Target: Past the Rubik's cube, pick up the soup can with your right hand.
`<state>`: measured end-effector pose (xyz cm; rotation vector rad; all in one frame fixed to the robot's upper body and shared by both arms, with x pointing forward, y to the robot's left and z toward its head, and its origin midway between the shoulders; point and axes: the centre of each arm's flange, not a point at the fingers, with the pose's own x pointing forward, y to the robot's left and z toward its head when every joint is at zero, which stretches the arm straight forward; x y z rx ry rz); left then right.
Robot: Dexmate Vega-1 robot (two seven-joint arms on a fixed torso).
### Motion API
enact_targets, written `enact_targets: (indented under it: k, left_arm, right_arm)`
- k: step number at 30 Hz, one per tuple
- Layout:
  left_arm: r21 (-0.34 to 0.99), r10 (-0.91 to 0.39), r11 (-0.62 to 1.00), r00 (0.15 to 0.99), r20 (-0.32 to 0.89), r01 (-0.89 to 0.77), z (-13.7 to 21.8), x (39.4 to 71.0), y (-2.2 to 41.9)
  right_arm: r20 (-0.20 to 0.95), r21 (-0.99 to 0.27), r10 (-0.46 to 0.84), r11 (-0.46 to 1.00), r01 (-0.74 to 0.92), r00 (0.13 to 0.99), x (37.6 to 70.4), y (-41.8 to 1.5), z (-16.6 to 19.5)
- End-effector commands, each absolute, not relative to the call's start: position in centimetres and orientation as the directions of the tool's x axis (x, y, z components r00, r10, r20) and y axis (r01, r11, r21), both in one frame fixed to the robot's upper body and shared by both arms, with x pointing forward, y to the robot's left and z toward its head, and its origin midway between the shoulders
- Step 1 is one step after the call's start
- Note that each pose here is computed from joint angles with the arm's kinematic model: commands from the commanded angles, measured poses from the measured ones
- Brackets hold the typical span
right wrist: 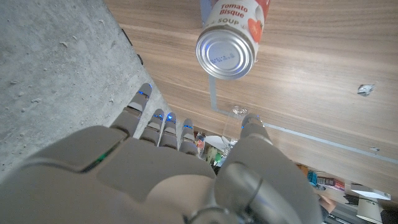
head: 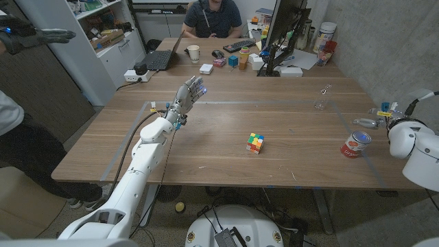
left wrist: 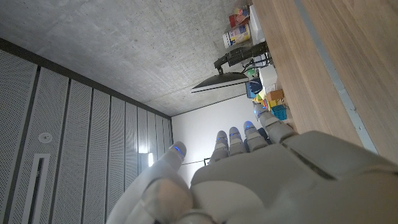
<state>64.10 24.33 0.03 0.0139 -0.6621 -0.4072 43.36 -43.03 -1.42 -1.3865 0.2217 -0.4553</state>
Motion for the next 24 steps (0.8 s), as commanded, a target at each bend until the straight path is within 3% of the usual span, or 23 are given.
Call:
enact_targets:
  k: [1,24]
  left_arm:
    - [0.138,-0.385,0.914,0.712,0.588,0.381,-0.4,64.0,24.3]
    - [0.135,-0.372,0.921,0.719,0.587,0.366,-0.3,64.0,24.4]
  right_arm:
    - [0.04,-0.989,-0.406,0.114,0.094,0.913,44.2,-42.5,-2.1]
    - [-0.082,-0.992,-0.351,0.115,-0.044,0.933,46.8,-41.9,-2.7]
